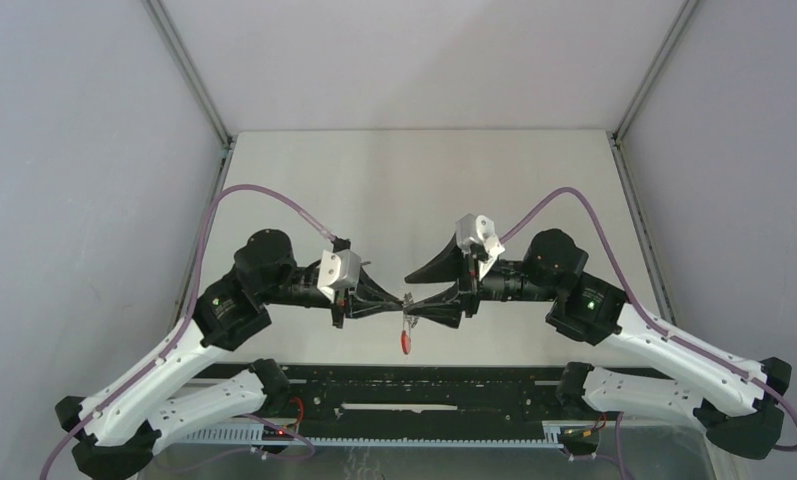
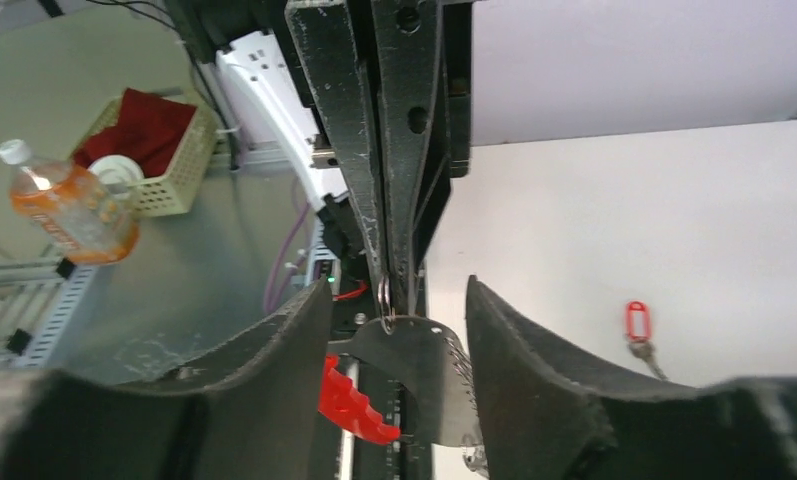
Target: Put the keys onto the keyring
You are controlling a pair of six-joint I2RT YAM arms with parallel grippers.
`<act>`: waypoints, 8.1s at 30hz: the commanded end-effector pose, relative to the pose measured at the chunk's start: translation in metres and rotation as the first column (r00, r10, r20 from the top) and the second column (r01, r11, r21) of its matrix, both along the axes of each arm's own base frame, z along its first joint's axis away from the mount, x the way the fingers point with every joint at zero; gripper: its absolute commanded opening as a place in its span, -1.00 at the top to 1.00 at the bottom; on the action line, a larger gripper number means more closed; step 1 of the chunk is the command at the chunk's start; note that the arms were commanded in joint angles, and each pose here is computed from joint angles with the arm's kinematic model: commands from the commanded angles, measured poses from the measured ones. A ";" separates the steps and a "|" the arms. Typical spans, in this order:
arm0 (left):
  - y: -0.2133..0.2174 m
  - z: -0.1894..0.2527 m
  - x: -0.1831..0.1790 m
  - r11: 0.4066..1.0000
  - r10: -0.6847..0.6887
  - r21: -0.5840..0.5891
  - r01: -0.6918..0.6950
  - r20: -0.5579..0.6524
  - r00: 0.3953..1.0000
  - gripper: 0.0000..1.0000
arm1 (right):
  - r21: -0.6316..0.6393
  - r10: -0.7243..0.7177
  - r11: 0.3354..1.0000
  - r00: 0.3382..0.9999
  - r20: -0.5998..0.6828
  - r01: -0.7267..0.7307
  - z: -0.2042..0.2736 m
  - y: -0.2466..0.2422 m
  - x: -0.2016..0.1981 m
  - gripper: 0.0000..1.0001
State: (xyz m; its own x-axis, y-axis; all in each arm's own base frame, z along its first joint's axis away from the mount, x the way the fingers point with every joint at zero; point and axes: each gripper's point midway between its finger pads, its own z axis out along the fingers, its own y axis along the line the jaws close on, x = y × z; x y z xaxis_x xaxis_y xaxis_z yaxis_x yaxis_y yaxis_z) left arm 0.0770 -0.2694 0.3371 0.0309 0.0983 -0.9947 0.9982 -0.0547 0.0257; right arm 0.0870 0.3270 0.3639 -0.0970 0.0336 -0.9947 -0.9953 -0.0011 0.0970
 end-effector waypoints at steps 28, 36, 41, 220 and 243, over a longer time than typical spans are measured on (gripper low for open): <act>0.102 -0.069 0.025 0.936 0.201 0.258 -0.239 0.164 0.966 1.00 | -0.353 -0.678 0.720 0.713 -0.178 0.597 -0.174 0.033 0.223 -0.71; 0.105 -0.066 0.016 0.939 0.216 0.237 -0.251 0.162 0.963 0.99 | -0.462 -0.716 0.670 0.671 -0.194 0.581 -0.237 0.101 0.266 -0.82; 0.104 -0.062 0.014 0.942 0.221 0.224 -0.251 0.151 0.964 0.99 | -0.542 -0.735 0.610 0.668 -0.115 0.578 -0.275 0.131 0.272 -0.61; 0.061 -0.016 -0.032 0.989 -0.132 0.082 0.122 0.126 0.983 0.99 | -0.183 -0.034 0.977 0.926 0.377 0.110 -0.033 -0.030 -0.003 1.00; 0.010 0.006 -0.005 0.954 -0.292 0.049 0.296 0.370 0.882 1.00 | -0.234 0.122 0.972 0.768 0.628 0.037 -0.017 -0.023 -0.010 1.00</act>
